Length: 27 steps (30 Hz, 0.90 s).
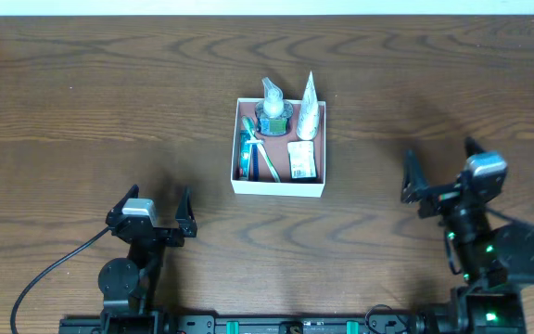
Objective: Pack container
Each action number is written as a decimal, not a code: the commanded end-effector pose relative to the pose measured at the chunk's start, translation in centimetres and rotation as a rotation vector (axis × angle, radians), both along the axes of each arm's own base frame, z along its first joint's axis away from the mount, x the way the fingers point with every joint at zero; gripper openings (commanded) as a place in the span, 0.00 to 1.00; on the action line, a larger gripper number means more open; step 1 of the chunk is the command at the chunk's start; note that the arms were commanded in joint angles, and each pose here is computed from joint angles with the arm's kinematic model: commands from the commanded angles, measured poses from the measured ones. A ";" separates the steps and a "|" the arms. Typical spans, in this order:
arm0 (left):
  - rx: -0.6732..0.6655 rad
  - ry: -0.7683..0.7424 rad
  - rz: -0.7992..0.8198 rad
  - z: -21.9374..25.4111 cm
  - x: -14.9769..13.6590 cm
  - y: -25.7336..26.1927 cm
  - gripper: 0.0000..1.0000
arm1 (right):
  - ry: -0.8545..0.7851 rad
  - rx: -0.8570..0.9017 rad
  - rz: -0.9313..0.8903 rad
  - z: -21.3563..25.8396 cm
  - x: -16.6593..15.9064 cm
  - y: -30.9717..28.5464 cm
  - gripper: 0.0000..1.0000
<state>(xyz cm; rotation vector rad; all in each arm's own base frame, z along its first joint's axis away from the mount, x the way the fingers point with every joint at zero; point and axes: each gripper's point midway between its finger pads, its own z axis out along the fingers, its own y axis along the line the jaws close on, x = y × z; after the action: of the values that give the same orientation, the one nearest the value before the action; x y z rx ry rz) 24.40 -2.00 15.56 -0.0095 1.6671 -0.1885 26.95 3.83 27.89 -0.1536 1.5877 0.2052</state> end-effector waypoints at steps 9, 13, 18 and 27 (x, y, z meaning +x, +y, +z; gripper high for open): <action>-0.003 0.047 -0.017 -1.5 -0.1 -0.3 0.98 | -0.148 -0.028 0.046 -2.3 -2.6 1.0 0.99; -0.003 0.047 -0.017 -1.5 -0.1 -0.3 0.98 | -0.184 -0.029 0.046 -3.0 -3.0 1.0 0.99; -0.003 0.047 -0.017 -1.5 -0.1 -0.3 0.98 | -0.201 -0.028 0.046 -4.4 -3.2 1.0 0.99; -0.003 0.047 -0.017 -1.5 -0.1 -0.3 0.98 | -0.190 -0.028 0.034 -5.8 -3.0 0.8 0.99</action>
<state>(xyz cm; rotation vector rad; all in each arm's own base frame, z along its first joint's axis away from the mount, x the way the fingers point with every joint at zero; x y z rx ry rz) 24.40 -2.00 15.56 -0.0095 1.6671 -0.1885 23.92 4.43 22.45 -0.2042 1.4006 0.1946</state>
